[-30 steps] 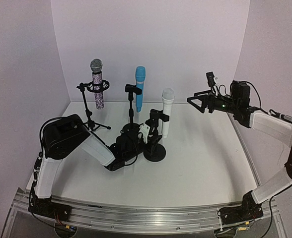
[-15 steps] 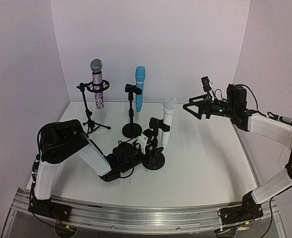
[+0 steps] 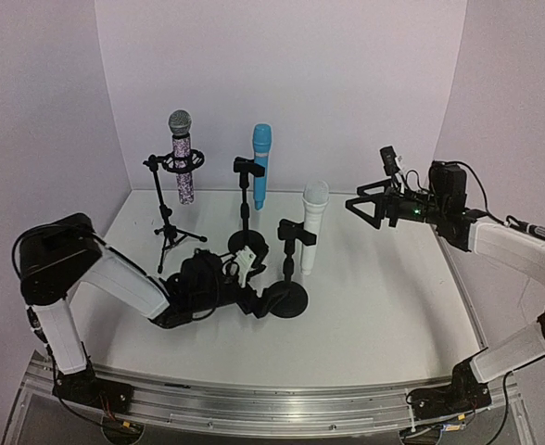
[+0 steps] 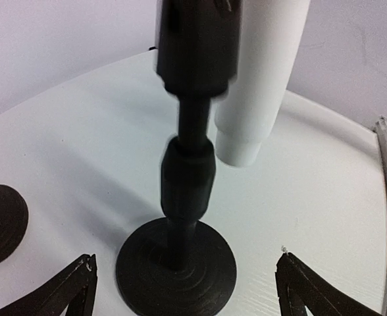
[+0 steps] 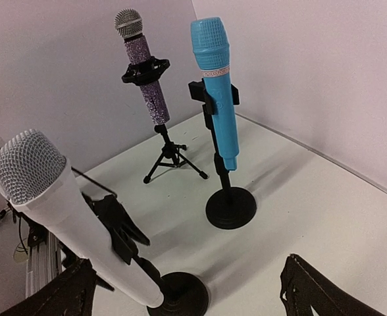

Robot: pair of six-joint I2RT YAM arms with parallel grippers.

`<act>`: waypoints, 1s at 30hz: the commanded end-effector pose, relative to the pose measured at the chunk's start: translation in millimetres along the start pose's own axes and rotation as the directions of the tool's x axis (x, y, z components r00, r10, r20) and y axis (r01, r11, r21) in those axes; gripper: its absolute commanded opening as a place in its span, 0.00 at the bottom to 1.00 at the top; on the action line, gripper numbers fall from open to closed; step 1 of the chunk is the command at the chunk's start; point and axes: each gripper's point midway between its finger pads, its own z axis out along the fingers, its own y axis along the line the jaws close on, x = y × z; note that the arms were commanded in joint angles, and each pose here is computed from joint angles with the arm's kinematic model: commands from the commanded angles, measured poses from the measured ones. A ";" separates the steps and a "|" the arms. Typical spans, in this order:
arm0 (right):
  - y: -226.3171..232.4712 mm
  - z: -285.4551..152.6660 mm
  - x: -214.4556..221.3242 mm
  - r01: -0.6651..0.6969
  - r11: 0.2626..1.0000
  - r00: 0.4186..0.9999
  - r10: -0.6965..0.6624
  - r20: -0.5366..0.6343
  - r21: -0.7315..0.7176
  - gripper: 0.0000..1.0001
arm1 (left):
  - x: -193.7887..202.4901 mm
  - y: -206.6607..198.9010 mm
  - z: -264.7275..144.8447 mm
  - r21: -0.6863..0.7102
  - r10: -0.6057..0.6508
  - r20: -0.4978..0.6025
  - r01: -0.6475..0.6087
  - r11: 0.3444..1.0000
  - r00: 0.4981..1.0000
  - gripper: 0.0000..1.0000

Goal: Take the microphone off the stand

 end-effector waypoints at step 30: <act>78.2 51.9 -3.7 0.196 0.977 0.976 -0.202 -0.075 -0.085 0.93 | -154.4 19.5 -0.1 0.626 0.210 0.182 -0.278 0.729 0.961 0.93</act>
